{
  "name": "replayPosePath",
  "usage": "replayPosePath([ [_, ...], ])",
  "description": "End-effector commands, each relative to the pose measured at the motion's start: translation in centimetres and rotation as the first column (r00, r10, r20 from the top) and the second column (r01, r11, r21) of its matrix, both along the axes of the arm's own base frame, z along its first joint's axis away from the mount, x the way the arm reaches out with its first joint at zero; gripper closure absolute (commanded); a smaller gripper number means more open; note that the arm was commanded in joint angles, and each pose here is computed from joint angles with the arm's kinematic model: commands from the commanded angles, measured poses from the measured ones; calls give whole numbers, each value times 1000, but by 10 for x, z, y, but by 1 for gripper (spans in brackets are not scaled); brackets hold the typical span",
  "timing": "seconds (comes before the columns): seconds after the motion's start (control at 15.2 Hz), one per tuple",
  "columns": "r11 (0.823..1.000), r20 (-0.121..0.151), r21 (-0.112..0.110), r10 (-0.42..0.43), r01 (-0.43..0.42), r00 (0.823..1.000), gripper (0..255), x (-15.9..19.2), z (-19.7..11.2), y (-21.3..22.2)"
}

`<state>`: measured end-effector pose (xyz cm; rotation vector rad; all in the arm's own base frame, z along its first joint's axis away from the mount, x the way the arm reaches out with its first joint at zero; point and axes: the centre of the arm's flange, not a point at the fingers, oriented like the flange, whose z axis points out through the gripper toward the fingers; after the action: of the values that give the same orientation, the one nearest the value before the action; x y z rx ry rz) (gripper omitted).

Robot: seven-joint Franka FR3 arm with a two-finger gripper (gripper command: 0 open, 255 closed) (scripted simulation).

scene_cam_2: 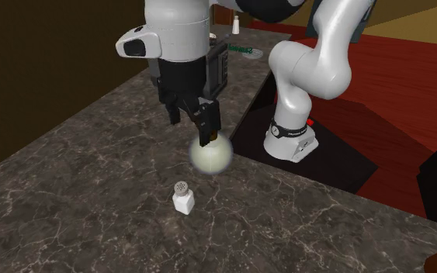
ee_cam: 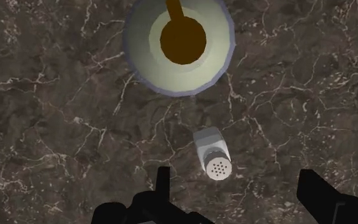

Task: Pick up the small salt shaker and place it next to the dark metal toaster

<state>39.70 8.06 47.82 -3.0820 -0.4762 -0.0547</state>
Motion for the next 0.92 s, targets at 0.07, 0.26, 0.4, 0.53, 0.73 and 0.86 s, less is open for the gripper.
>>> replayPosePath([
  [0.07,999,-17,-7,35,-35,999,0,21,-32,13],
  [0.26,997,-36,-15,69,-69,997,0,40,-66,26],
  [0.4,996,-47,-19,89,-90,995,0,51,-87,35],
  [0.53,996,-47,-19,89,-90,995,0,51,-97,35],
  [0.73,996,-47,-19,89,-90,995,0,50,-113,35],
  [0.86,996,-47,-19,89,-90,995,0,50,-124,35],
])
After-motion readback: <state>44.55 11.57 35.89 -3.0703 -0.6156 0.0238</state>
